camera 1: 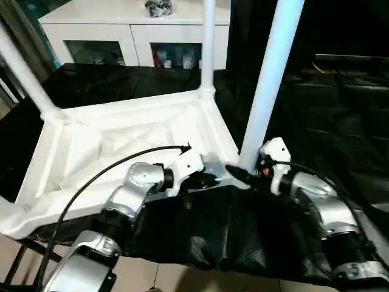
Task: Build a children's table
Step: Rotate leg to tighten
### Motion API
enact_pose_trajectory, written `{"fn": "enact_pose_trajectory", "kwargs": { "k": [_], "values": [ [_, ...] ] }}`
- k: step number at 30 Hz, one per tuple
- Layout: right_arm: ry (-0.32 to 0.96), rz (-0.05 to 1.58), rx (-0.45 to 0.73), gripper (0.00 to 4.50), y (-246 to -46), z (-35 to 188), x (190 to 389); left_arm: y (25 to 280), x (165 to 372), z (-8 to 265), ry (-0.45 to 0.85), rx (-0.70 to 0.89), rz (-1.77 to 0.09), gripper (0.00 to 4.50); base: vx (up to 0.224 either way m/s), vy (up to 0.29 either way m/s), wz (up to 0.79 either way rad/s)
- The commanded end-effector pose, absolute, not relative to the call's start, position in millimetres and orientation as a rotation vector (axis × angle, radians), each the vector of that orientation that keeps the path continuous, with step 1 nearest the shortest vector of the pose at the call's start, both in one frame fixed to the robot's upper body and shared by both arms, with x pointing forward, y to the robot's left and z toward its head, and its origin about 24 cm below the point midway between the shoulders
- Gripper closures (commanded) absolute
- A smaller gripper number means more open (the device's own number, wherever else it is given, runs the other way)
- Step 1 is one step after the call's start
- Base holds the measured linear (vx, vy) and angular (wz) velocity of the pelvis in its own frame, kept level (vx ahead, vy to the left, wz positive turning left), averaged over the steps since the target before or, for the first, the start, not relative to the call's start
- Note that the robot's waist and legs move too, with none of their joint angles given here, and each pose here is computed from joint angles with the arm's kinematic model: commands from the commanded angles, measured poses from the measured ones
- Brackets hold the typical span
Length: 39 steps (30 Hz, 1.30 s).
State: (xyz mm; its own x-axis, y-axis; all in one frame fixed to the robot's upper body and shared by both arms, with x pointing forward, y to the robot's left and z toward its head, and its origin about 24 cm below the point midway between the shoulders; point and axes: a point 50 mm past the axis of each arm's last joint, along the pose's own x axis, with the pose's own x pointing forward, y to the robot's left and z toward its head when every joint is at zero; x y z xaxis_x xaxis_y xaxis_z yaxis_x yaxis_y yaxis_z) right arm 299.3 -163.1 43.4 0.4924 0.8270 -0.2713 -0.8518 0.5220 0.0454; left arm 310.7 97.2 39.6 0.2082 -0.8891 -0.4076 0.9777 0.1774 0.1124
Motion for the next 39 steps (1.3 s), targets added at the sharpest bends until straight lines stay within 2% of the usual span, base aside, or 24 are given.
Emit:
{"fn": "enact_pose_trajectory", "kwargs": {
  "k": [1,5,10,17,19,24,26,28,31,34,36,39],
  "values": [
    [0.315,1.183,-0.071,1.74,-148.5,37.3,287.3,102.1,309.3,39.5,0.285,0.382,-1.357,4.5,0.0,0.0,0.0],
    [0.363,1.313,-0.106,2.04,-149.7,36.1,278.2,115.6,309.5,39.3,0.313,0.374,-1.369,4.5,0.0,0.0,0.0],
    [0.388,1.377,-0.116,2.41,-146.2,33.4,273.0,123.2,308.2,37.9,0.337,0.367,-1.374,4.5,0.0,0.0,0.0],
    [0.381,1.363,-0.101,2.5,-141.1,30.7,273.0,124.7,307.0,37.4,0.34,0.371,-1.371,4.5,0.0,0.0,0.0],
    [0.37,1.32,-0.098,2.51,-138.6,28.8,275.1,123.8,307.5,37.6,0.335,0.374,-1.358,4.5,0.0,0.0,0.0],
    [0.363,0.988,-0.094,2.53,-130.7,14.2,293.2,109.5,318.0,39.2,0.301,0.382,-1.212,4.5,0.0,0.0,0.0],
    [0.362,0.805,-0.043,2.55,-124.3,8.2,302.1,92.4,323.3,41.3,0.275,0.357,-1.143,4.5,0.0,0.0,0.0],
    [0.347,0.637,0.03,2.55,-108.1,7.4,311.2,64.7,326.6,43.6,0.247,0.329,-1.091,4.5,0.0,0.0,0.0],
    [0.332,0.568,0.043,2.55,-89.8,10.8,317.0,45.0,327.0,44.6,0.234,0.332,-1.072,4.5,0.0,0.0,0.0],
    [0.317,0.572,0.066,2.55,-79.3,14.4,319.2,37.4,327.2,44.9,0.23,0.333,-1.057,4.5,0.0,0.0,0.0],
    [0.297,0.589,0.063,2.0,-72.9,17.3,319.8,33.7,326.7,45.5,0.226,0.334,-1.061,4.5,0.0,0.0,0.0],
    [0.268,0.646,0.084,1.77,-65.9,22.7,319.5,33.7,327.1,47.3,0.22,0.346,-1.07,4.5,0.0,0.0,0.0]
  ]
}}
